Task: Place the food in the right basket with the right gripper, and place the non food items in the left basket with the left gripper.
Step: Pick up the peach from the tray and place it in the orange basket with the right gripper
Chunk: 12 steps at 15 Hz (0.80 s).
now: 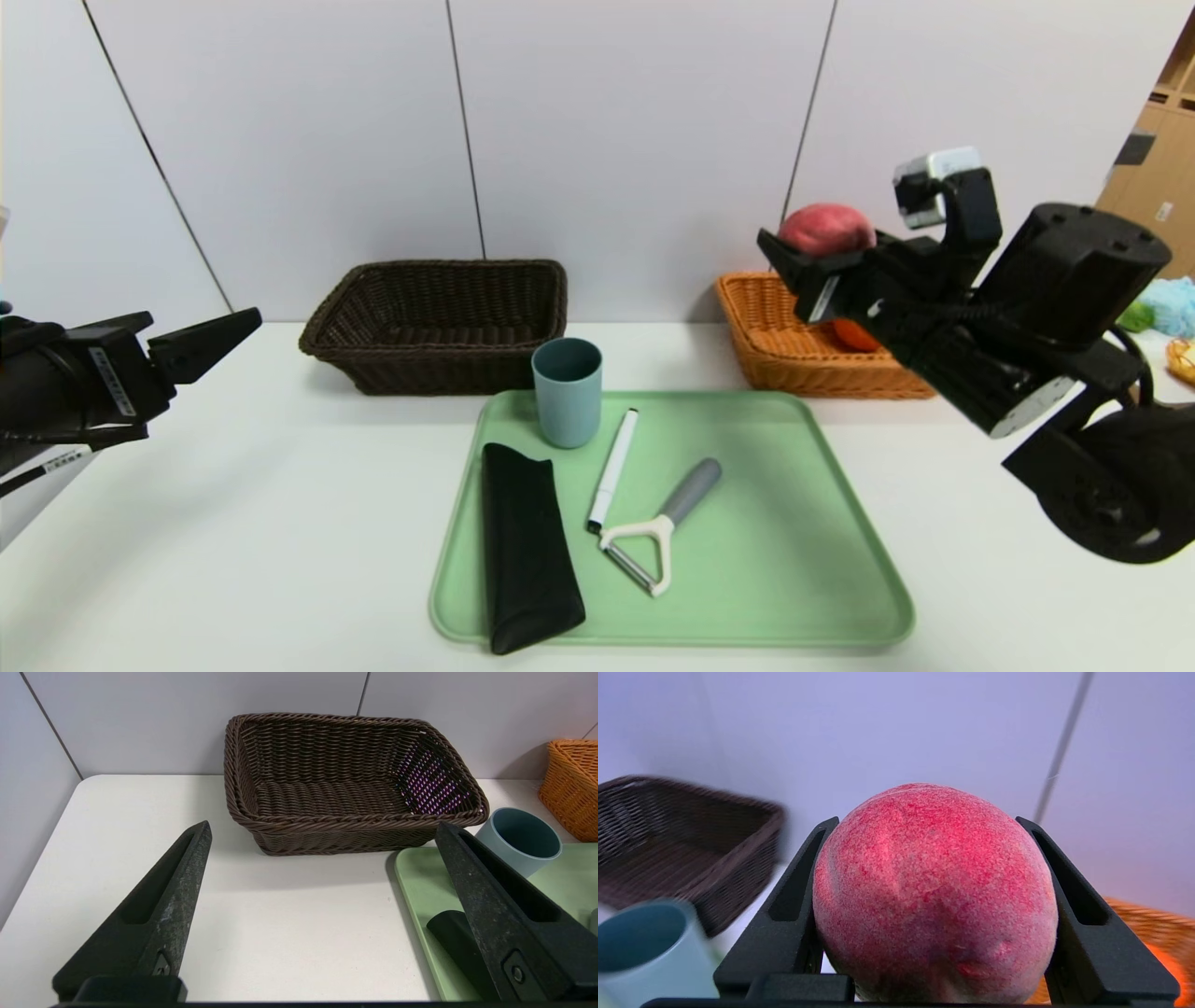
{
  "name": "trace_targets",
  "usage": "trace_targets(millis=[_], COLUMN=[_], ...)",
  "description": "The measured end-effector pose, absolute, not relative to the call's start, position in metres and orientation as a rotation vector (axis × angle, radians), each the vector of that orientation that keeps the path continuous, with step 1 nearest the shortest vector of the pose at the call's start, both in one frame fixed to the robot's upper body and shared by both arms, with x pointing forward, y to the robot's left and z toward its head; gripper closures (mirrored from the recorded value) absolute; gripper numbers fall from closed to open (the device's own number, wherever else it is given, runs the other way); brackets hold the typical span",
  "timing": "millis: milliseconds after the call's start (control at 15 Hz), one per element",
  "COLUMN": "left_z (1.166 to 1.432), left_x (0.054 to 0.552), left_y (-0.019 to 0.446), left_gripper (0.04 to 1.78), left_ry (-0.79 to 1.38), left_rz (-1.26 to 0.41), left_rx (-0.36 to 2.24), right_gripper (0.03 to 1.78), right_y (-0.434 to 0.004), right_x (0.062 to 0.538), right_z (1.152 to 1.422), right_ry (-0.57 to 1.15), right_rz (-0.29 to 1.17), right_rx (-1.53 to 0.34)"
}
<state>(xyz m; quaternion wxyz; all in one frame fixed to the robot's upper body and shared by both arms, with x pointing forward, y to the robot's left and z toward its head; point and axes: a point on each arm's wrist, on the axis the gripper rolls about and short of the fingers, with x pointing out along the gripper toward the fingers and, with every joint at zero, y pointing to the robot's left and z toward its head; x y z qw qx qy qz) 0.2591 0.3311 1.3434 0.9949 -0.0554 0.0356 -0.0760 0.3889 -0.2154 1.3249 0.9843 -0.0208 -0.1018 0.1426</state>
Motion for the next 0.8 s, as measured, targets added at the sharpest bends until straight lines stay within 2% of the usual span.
trace_targets(millis=[200,533,667,800], left_z=[1.344,1.345,1.345,1.345], left_x=[0.259,0.259,0.259,0.259], left_y=[0.331,0.331,0.331,0.331], left_gripper=[0.13,0.13,0.13,0.13], left_ry=[0.068,0.067,0.065,0.067], left_rz=[-0.151,-0.151,-0.152,-0.152], left_rx=[-0.110,-0.107,-0.105,-0.108], right_gripper=[0.62,0.62,0.62,0.62], right_y=[-0.234,-0.244,-0.244,-0.243], right_x=[0.412,0.446,0.460,0.472], right_z=[1.354,1.381,1.379,1.366], right_ry=[-0.076,0.230,0.365,0.510], right_rz=[0.191,0.109,0.083,0.060], right_rx=[-0.042,0.055,0.072,0.061])
